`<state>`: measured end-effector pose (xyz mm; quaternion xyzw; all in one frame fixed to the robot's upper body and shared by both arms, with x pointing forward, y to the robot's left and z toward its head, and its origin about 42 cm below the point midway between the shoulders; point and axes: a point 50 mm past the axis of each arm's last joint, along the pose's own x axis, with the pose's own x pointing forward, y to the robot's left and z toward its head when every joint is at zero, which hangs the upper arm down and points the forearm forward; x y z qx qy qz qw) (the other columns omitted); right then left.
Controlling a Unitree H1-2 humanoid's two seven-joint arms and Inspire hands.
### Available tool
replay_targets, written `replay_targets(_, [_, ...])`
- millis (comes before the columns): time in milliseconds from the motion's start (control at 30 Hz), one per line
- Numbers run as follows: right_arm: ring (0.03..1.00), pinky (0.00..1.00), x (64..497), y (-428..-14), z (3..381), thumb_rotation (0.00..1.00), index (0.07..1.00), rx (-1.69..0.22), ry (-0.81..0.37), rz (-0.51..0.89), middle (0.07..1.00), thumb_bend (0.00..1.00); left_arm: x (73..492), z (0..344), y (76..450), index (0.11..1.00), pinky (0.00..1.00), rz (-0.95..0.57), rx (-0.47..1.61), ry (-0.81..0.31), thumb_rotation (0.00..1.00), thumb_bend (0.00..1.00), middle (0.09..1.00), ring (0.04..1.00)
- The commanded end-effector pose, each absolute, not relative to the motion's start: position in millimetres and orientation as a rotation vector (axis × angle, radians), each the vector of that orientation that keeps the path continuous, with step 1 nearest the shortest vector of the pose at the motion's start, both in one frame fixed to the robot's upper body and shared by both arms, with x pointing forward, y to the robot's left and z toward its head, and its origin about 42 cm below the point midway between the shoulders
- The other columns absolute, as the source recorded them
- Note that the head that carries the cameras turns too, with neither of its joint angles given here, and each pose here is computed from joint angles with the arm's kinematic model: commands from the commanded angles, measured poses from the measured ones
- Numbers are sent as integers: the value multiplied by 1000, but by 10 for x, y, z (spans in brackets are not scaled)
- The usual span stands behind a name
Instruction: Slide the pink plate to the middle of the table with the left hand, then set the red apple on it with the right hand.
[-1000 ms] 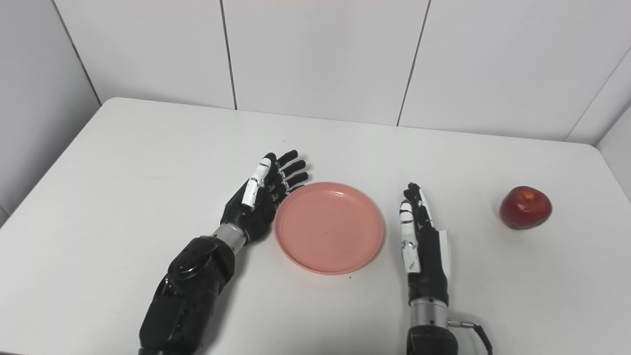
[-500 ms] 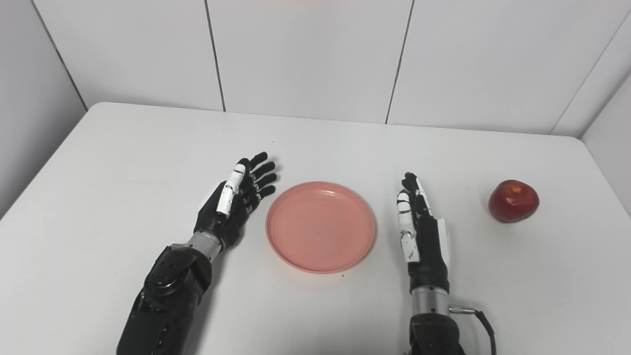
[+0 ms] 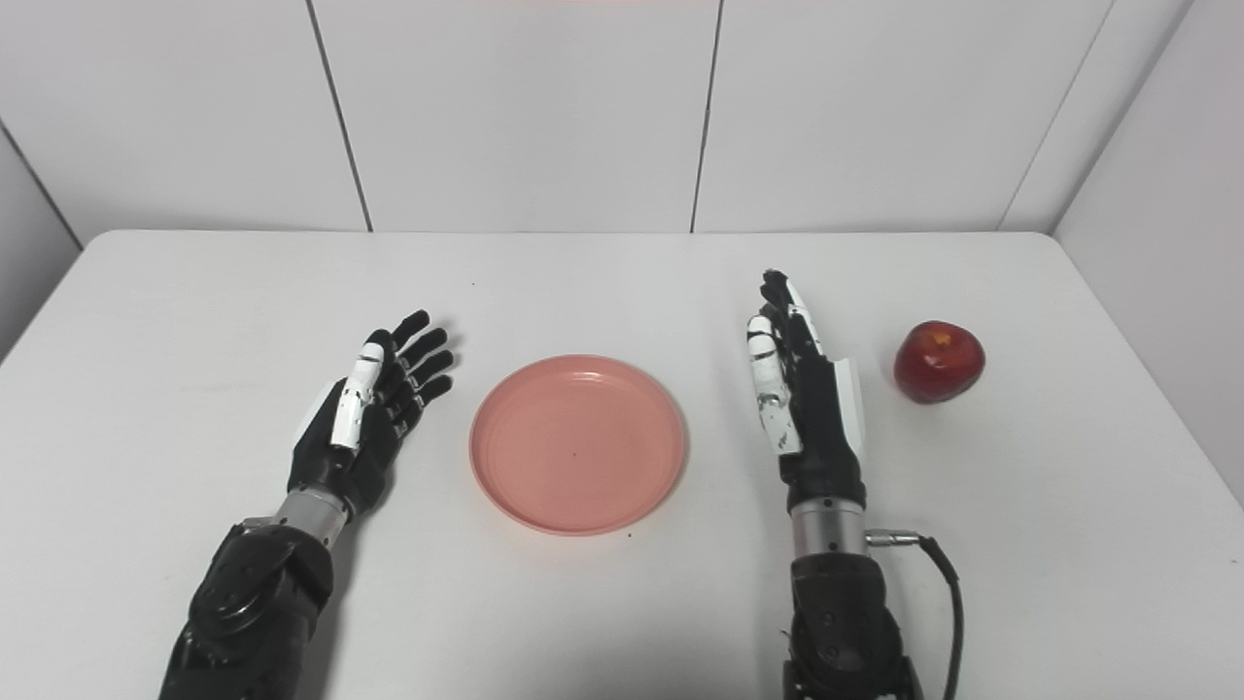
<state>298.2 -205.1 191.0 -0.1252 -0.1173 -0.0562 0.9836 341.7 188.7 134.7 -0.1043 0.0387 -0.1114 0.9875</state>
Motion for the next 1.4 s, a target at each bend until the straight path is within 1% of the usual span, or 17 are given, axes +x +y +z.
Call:
replay_targets(0, [872, 816, 3030, -2113, 2129, 1000, 884, -289, -315, -127, 888, 348, 3426, 1506, 1921, 896, 906, -239, -219, -11, 1000, 367, 908, 903])
replay_targets(67, [859, 781, 3041, -2152, 2176, 1000, 870, -314, -337, -131, 874, 328, 3413, 1489, 1945, 890, 899, -231, -225, -8, 1000, 367, 899, 895])
replay_targets(200, [860, 780, 3056, -2215, 2286, 1000, 864, -353, -358, -147, 869, 314, 3399, 1462, 1991, 890, 905, -223, -226, -8, 1000, 362, 901, 899])
replay_targets(267, [854, 777, 3067, -2249, 2341, 966, 862, -390, -358, -167, 863, 354, 3404, 1441, 2009, 886, 904, -218, -233, -6, 1000, 358, 898, 897])
replay_targets(333, [840, 748, 3084, -2290, 2405, 872, 852, -448, -359, -196, 850, 408, 3410, 1418, 2027, 884, 901, -215, -239, -5, 1000, 353, 897, 893])
replay_targets(367, [822, 696, 3088, -2315, 2438, 830, 849, -475, -360, -207, 842, 463, 3412, 1407, 2036, 884, 901, -215, -240, -6, 1000, 354, 896, 892])
replay_targets(467, [816, 675, 3084, -2389, 2515, 795, 861, -540, -353, -228, 852, 521, 3420, 1375, 2060, 882, 899, -216, -244, -5, 1000, 357, 895, 890])
replay_targets(567, [815, 699, 3081, -2467, 2596, 676, 868, -584, -359, -260, 855, 595, 3428, 1343, 2090, 882, 898, -217, -254, -5, 1000, 357, 895, 890])
replay_targets(600, [820, 735, 3084, -2491, 2616, 568, 869, -588, -361, -270, 853, 651, 3431, 1329, 2103, 885, 901, -218, -257, -4, 1000, 360, 898, 893])
replay_targets(633, [823, 751, 3086, -2506, 2628, 515, 872, -590, -362, -276, 853, 681, 3434, 1320, 2112, 887, 902, -218, -258, -3, 1000, 361, 899, 894])
replay_targets(667, [824, 753, 3093, -2549, 2649, 510, 872, -609, -365, -293, 853, 684, 3435, 1308, 2123, 887, 902, -217, -262, -1, 1000, 362, 899, 894])
replay_targets(700, [823, 750, 3099, -2577, 2662, 458, 874, -623, -367, -305, 850, 738, 3435, 1300, 2129, 885, 902, -216, -265, 0, 1000, 364, 897, 893])
replay_targets(800, [822, 739, 3121, -2683, 2714, 382, 874, -672, -380, -345, 847, 832, 3453, 1273, 2160, 883, 906, -220, -271, -4, 1000, 370, 897, 895])
replay_targets(900, [829, 745, 3131, -2776, 2750, 416, 878, -717, -380, -371, 849, 900, 3458, 1265, 2173, 883, 908, -221, -275, -7, 1000, 376, 902, 900])
replay_targets(967, [831, 749, 3132, -2824, 2768, 420, 880, -739, -373, -389, 852, 907, 3456, 1265, 2176, 884, 909, -220, -276, -7, 1000, 376, 903, 900])
replay_targets(1100, [848, 764, 3128, -2923, 2809, 448, 885, -761, -358, -424, 866, 977, 3451, 1251, 2188, 879, 909, -219, -288, -3, 1000, 371, 899, 899])
replay_targets(1367, [867, 789, 3102, -3147, 2851, 465, 917, -797, -322, -466, 895, 1000, 3458, 1222, 2211, 883, 910, -223, -284, -5, 1000, 370, 903, 901])
